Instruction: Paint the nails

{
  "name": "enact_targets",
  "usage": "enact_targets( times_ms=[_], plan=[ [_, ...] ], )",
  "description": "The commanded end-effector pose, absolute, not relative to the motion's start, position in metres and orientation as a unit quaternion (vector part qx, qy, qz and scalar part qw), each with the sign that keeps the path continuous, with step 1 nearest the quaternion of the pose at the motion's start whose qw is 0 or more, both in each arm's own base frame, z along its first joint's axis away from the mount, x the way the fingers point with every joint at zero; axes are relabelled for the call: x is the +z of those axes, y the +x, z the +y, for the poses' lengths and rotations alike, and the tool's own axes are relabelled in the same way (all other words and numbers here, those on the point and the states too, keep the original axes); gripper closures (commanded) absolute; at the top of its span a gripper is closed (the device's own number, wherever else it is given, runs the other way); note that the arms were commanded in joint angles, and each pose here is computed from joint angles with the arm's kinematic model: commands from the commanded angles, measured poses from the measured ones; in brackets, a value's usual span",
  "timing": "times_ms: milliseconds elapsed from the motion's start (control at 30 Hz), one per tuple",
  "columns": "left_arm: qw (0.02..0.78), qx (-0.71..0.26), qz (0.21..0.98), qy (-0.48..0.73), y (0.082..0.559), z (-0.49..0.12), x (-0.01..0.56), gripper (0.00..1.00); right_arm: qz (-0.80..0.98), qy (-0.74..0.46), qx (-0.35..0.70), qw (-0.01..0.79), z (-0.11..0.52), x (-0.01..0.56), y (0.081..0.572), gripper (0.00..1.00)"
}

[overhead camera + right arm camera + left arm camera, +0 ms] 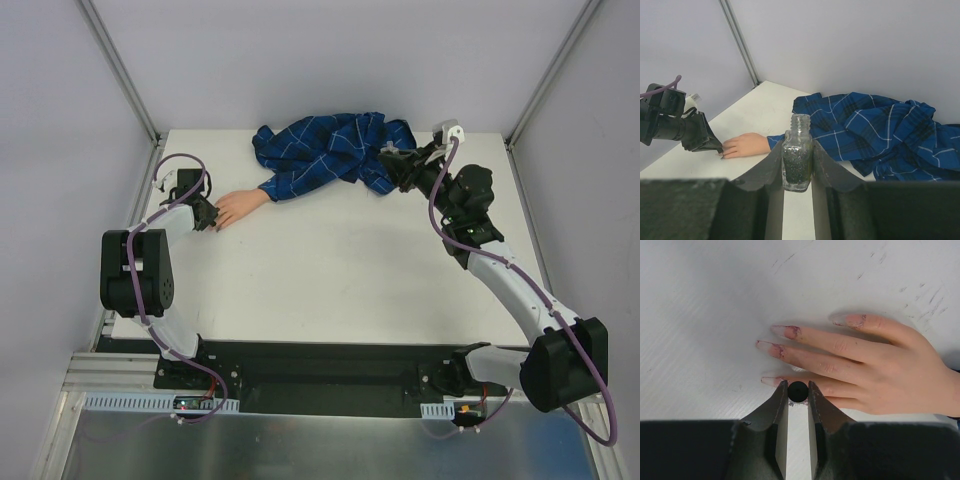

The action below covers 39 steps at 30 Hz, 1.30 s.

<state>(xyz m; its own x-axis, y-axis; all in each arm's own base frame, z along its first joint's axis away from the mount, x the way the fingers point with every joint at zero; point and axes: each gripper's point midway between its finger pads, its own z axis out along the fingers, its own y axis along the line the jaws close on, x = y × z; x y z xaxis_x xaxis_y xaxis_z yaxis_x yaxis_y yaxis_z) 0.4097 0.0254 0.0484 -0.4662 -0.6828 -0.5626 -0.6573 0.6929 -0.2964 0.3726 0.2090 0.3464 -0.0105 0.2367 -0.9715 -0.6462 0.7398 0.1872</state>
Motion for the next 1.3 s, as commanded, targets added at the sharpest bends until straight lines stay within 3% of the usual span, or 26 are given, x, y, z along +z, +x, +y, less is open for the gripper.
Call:
enact_targets(
  times_ms=[0,667,1267],
  plan=[
    [0.361,-0.036,0.850,-0.382,0.422,0.022,0.064,1.00,0.597,-0.170,0.334,0.709,0.210,0.369,0.370,1.00],
    [0.385,-0.021,0.837,-0.389,0.414,0.028,0.081,1.00,0.598,-0.176,0.339,0.705,0.213,0.367,0.369,1.00],
    [0.352,-0.024,0.847,-0.399,0.410,0.022,0.062,1.00,0.597,-0.176,0.340,0.705,0.212,0.368,0.368,1.00]
  ],
)
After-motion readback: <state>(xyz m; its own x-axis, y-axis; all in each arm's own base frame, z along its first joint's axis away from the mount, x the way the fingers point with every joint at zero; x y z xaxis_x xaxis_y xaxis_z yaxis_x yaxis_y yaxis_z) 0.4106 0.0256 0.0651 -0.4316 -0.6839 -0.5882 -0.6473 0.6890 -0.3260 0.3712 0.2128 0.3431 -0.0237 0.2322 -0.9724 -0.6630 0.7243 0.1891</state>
